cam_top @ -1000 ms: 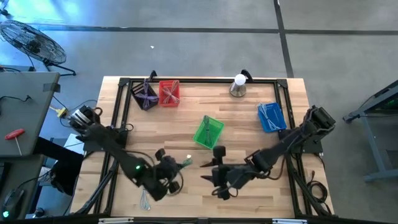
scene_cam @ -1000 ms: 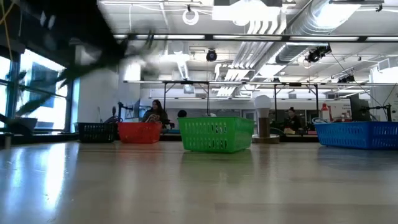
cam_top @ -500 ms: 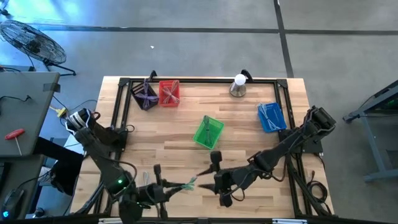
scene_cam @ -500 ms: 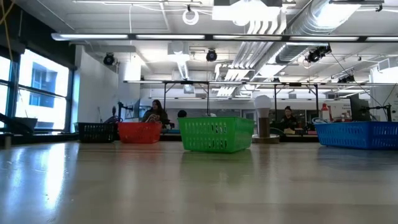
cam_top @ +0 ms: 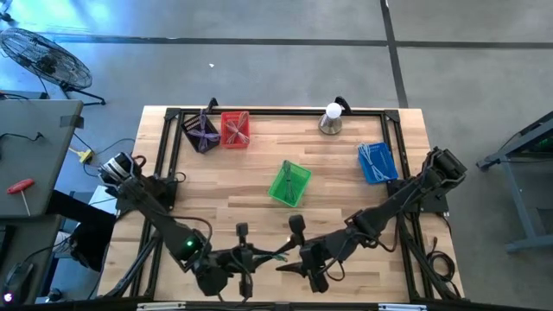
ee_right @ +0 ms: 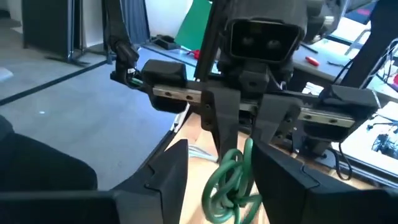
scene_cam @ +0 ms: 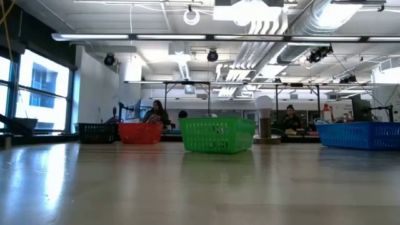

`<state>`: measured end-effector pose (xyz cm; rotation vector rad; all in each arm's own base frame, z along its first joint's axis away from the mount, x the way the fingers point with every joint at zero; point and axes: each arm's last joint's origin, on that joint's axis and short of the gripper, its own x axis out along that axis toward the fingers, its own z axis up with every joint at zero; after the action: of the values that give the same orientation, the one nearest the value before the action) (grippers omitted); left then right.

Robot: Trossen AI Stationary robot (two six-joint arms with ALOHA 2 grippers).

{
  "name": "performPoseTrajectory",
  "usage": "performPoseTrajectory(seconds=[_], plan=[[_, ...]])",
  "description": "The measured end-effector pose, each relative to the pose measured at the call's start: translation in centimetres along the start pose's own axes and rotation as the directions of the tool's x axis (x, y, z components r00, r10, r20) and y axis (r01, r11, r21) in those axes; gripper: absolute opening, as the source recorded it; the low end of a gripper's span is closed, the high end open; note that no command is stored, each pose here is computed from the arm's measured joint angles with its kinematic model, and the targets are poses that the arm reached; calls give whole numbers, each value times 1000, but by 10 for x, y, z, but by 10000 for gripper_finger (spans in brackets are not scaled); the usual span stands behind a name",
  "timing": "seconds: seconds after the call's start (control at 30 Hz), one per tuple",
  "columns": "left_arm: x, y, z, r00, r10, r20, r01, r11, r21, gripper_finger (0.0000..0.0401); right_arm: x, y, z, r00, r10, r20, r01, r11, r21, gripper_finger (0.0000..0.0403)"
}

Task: Pick & Place USB Port
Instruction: Put the green charger cable into the green basket

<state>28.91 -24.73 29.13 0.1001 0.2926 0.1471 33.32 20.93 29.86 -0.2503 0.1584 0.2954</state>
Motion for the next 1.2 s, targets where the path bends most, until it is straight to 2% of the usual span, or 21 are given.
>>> performPoseTrajectory(seconds=[0.13, 0.27, 0.3, 0.57, 0.63, 0.73, 0.83, 1.03, 1.2], plan=[[3, 2, 0, 1000, -21, -8, 21, 1000, -3, 14, 0, 0, -4, 999, -5, -36, 5, 1000, -5, 129], [2, 1, 0, 1000, -28, -9, 28, 1000, 1, 53, 0, 0, -7, 997, -21, -70, 18, 999, -44, 32], [2, 1, 0, 999, -32, -10, 32, 999, 1, 63, 0, 0, -7, 997, -21, -77, 16, 998, -65, 19], [1, 0, -8, 988, -120, -102, 117, 993, -29, 114, -4, -2, -8, 981, -150, -122, 137, 985, -106, 11], [-1, 0, -14, 980, -125, -152, 125, 992, -11, 124, -9, -6, -8, 950, -272, -156, 253, 958, -132, 13], [-6, 1, -25, 961, -124, -246, 140, 989, 47, 133, -18, -15, -9, 865, -453, -215, 415, 888, -197, 9], [-8, 7, -34, 942, -75, -326, 101, 993, 61, 135, -25, -28, -13, 783, -563, -265, 522, 826, -214, 9], [-12, 16, -46, 903, 3, -429, -5, 1000, -4, 135, -33, -68, -32, 674, -605, -423, 586, 787, -193, 9], [-13, 18, -49, 886, 9, -463, -23, 999, -24, 136, -27, -105, -57, 624, -541, -564, 591, 799, -112, 9]])
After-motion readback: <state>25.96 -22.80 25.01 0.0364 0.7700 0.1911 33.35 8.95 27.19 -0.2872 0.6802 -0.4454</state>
